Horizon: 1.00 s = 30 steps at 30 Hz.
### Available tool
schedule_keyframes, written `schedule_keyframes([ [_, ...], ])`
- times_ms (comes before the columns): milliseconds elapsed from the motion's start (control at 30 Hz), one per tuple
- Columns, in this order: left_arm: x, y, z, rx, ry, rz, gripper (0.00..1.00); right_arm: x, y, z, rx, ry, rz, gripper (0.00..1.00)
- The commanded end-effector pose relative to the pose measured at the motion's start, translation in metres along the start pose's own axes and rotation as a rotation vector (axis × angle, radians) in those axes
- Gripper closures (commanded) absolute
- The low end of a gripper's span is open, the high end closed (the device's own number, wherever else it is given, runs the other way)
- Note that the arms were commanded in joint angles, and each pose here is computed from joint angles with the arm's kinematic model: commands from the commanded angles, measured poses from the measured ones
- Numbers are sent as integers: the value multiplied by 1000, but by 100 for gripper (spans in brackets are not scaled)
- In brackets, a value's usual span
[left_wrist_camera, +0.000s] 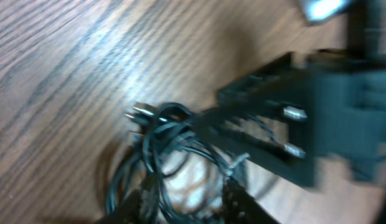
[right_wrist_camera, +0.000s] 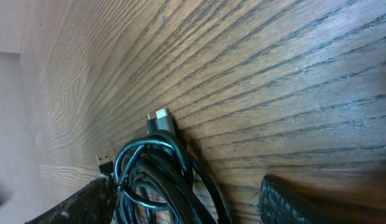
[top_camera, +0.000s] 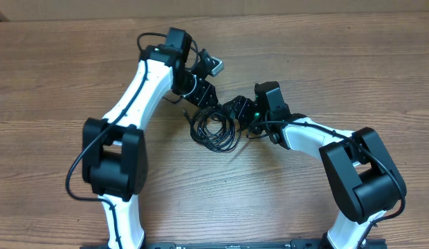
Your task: Untangle cables
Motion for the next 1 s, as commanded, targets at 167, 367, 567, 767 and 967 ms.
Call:
schedule_keyframes([
  [167,-13,28,-54,104,117,23,60,-19,-38,-14,-118,60,-39,29],
  [367,-20,36,-71,95,145,37,61,-21,-43,-21,-117,66,-44,29],
  [567,-16,34,-67,70,124,40,71,-22,-39,-23,-105,64,-34,29],
  [767,-10,31,-67,35,91,35,66,-23,-37,-24,-97,62,-24,29],
  [967,-3,27,-60,-14,60,39,64,-23,-37,-24,-97,62,-24,29],
])
Point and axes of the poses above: each gripper's point midway between its finger pads, its own z axis back along the fingers, its own y axis along the line the jaws close on, x = y × z, the point moved 5 cm from there along z, back along the fingers
